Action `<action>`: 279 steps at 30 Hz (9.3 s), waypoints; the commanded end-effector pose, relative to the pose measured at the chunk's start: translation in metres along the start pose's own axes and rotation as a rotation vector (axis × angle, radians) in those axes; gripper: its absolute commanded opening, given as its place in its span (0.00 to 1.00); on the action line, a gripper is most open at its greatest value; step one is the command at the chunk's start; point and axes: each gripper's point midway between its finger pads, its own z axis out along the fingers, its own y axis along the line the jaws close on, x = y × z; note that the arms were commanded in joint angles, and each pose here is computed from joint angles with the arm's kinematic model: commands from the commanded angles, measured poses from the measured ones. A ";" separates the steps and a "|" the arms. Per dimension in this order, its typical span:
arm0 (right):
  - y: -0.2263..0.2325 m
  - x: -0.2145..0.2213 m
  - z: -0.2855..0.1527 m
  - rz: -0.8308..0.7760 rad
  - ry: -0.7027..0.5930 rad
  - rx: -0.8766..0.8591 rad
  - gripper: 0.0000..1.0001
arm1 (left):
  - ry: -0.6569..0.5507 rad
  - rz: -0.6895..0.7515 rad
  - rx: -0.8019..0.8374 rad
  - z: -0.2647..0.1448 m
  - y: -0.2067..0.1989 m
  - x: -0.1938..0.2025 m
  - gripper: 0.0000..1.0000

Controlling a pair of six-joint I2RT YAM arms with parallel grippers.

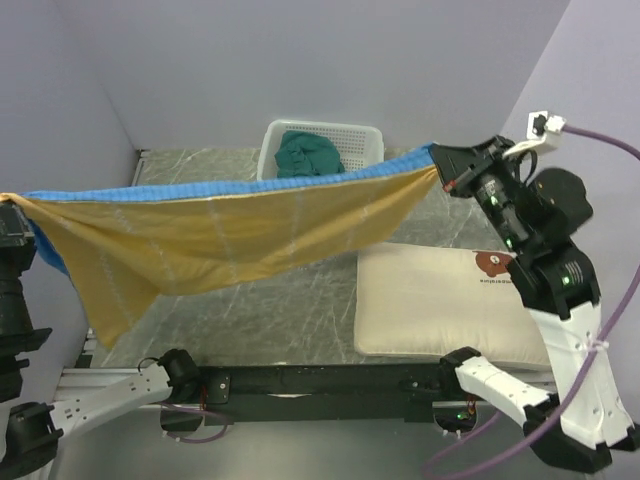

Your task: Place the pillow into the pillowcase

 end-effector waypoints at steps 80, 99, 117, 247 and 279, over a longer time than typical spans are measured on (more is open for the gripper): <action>-0.140 0.251 0.005 -0.007 0.410 0.282 0.85 | 1.219 0.811 0.275 -0.157 0.081 0.634 0.01; -0.135 0.263 0.006 -0.018 0.436 0.270 0.85 | 1.295 0.772 0.363 -0.189 0.076 0.661 0.60; -0.127 0.296 0.012 -0.047 0.510 0.230 0.84 | 1.224 0.762 0.277 -0.166 0.114 0.568 0.01; -0.072 0.425 0.020 -0.122 0.845 0.132 0.43 | 1.137 0.461 0.336 -0.090 0.039 0.527 0.01; -0.020 0.380 -0.021 -0.236 0.747 0.032 0.79 | 1.067 0.372 0.261 -0.067 0.075 0.459 0.01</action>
